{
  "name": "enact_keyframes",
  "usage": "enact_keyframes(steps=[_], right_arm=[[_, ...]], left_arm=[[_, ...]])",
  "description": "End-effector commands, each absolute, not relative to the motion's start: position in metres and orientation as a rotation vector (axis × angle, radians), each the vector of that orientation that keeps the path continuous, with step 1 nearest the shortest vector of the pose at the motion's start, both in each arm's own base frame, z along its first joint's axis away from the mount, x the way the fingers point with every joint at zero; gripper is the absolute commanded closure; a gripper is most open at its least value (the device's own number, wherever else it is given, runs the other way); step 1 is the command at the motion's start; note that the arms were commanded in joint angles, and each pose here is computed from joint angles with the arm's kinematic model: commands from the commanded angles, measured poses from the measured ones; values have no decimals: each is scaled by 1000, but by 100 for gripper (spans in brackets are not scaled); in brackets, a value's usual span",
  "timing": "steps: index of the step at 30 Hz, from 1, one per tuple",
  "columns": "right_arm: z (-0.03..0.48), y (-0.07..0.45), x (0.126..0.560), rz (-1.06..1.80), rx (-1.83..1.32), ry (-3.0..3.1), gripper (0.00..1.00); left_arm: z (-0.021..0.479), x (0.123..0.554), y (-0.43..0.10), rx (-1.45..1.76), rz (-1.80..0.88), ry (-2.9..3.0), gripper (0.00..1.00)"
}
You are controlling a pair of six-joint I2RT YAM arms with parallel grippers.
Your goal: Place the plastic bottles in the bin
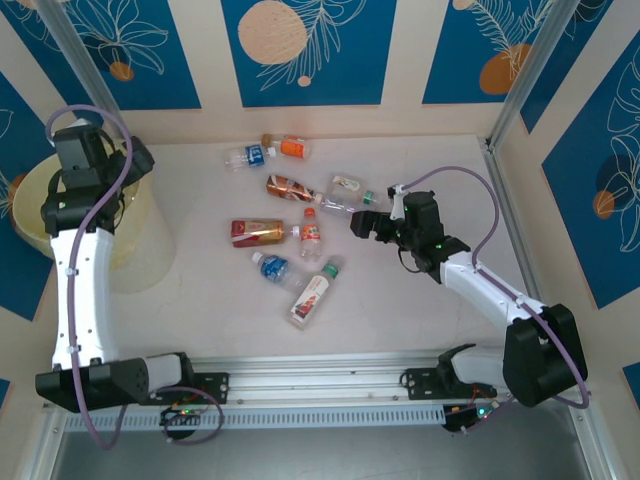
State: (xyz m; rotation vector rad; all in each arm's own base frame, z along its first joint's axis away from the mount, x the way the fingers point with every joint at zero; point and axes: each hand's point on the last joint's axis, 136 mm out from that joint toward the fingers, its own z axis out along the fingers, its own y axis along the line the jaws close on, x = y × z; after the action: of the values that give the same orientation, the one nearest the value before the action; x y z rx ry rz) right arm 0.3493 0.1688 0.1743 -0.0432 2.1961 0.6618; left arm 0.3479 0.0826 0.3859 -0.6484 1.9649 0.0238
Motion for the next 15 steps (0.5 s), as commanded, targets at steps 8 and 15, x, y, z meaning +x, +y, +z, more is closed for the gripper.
enact_keyframes(steps=[8, 15], right_arm=[[173, 165, 357, 610, -15, 2198, 1], [164, 170, 363, 575, -121, 2234, 1]], left_arm=[[428, 343, 40, -501, -198, 1822, 0], [414, 361, -14, -347, -206, 1922, 0]])
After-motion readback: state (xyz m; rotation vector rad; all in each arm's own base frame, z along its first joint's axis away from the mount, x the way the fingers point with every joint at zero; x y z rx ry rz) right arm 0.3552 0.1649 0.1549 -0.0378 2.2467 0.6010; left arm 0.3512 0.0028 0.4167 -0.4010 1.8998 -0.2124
